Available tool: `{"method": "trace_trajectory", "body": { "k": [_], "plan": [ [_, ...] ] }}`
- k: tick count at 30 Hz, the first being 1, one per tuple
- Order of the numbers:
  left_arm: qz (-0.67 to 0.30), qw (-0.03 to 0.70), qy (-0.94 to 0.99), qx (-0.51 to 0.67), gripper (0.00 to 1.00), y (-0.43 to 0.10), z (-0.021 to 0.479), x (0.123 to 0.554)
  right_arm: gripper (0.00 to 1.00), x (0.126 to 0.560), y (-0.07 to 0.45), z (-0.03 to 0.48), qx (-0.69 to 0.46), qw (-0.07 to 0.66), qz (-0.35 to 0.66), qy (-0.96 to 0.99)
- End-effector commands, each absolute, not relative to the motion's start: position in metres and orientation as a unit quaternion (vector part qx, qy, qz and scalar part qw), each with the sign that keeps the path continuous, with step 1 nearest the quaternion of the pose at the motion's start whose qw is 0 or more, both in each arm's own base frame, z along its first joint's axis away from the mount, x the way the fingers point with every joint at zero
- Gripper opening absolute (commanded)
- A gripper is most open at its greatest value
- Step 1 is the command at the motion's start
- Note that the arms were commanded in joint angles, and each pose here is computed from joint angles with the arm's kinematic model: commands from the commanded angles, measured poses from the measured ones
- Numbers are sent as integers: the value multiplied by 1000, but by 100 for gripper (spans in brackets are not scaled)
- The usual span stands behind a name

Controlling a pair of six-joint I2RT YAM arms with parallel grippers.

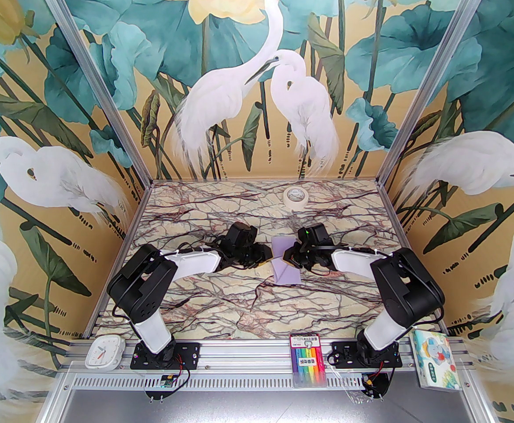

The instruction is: Fold a paper plane with a square sheet of paper (fold left side to right side)

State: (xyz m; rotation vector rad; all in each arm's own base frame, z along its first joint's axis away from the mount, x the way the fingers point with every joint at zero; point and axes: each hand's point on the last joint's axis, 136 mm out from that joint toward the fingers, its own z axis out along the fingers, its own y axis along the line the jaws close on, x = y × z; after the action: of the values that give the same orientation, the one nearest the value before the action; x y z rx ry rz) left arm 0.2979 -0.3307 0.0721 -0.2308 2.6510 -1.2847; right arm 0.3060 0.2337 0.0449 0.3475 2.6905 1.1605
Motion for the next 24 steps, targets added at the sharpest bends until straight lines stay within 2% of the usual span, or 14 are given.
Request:
{"method": "trace_trajectory", "body": {
  "k": [1,17,24],
  "plan": [
    [-436,93,891,-86,28,-334,65,297,11,311,233,43,125,103,393,905],
    [-404,96,904,-97,28,-328,58,289,11,308,231,42,129,103,393,905],
    [-417,89,901,-85,22,-337,58,287,12,307,231,41,129,103,393,905]
  ]
}}
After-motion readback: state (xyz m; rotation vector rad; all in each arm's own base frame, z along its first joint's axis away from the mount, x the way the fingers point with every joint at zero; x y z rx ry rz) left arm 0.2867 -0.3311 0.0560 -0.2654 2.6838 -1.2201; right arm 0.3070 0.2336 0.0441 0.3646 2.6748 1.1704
